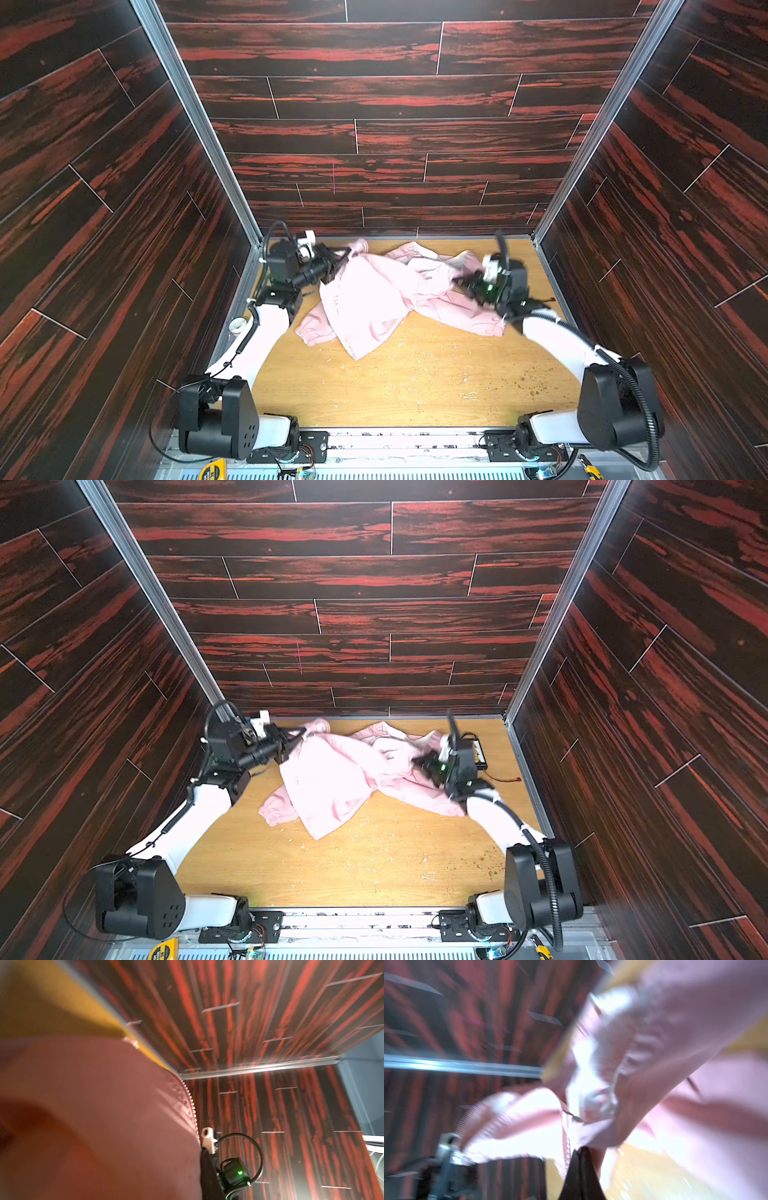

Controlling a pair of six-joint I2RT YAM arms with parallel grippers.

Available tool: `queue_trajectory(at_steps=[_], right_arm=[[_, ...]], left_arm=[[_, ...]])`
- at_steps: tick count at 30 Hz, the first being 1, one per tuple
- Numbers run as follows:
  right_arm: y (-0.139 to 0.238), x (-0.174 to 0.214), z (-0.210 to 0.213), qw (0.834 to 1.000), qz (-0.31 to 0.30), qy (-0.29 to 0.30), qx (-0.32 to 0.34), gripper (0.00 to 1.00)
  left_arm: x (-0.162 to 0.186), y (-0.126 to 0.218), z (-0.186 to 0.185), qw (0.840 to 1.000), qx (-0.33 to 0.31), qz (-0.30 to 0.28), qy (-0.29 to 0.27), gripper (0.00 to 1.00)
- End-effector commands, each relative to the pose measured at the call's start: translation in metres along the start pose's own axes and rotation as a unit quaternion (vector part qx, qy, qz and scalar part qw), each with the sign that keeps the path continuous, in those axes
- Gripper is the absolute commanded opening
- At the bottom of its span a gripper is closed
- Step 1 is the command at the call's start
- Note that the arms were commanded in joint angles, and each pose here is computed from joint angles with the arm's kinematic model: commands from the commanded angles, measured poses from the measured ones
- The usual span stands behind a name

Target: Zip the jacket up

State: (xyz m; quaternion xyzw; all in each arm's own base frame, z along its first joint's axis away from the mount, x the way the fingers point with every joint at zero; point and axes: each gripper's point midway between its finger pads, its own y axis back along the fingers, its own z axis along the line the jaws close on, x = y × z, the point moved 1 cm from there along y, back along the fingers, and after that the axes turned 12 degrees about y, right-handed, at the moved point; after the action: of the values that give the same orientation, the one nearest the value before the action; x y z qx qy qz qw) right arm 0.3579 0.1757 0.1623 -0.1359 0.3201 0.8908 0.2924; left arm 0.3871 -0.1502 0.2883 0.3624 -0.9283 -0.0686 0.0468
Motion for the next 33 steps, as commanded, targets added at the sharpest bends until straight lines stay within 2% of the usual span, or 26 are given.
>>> queue_trajectory(at_steps=[1, 3, 6, 9, 11, 14, 17, 20, 27, 33], right_arm=[[0.004, 0.023, -0.009, 0.999, 0.004, 0.040, 0.013, 0.08], [0.014, 0.034, -0.029, 0.997, 0.010, 0.051, 0.057, 0.26], [0.039, 0.020, -0.033, 0.988, -0.016, 0.095, 0.117, 0.51], [0.067, -0.014, -0.009, 0.976, -0.066, 0.141, 0.151, 0.65], [0.077, -0.038, 0.012, 0.970, -0.100, 0.166, 0.149, 0.72], [0.055, -0.066, 0.043, 0.971, -0.094, 0.189, 0.115, 0.74], [0.005, -0.084, 0.060, 0.977, -0.049, 0.189, 0.090, 0.69], [-0.043, -0.106, 0.071, 0.978, -0.037, 0.191, 0.080, 0.67], [-0.155, -0.136, 0.038, 0.977, 0.014, 0.175, 0.120, 0.70], [-0.224, -0.141, 0.013, 0.977, 0.047, 0.169, 0.118, 0.69]], left_arm=[[0.037, 0.007, 0.046, 0.998, -0.047, 0.033, 0.018, 0.00], [0.057, 0.014, 0.079, 0.995, -0.083, 0.040, 0.028, 0.00], [0.081, 0.027, 0.118, 0.991, -0.117, 0.041, 0.043, 0.00], [0.094, 0.042, 0.141, 0.989, -0.134, 0.036, 0.051, 0.00], [0.099, 0.050, 0.150, 0.988, -0.144, 0.031, 0.053, 0.00], [0.103, 0.057, 0.162, 0.986, -0.154, 0.026, 0.056, 0.00], [0.105, 0.060, 0.171, 0.985, -0.161, 0.027, 0.061, 0.00], [0.107, 0.060, 0.177, 0.985, -0.159, 0.028, 0.066, 0.00], [0.108, 0.062, 0.188, 0.983, -0.162, 0.027, 0.078, 0.00], [0.108, 0.061, 0.195, 0.983, -0.161, 0.024, 0.090, 0.00]])
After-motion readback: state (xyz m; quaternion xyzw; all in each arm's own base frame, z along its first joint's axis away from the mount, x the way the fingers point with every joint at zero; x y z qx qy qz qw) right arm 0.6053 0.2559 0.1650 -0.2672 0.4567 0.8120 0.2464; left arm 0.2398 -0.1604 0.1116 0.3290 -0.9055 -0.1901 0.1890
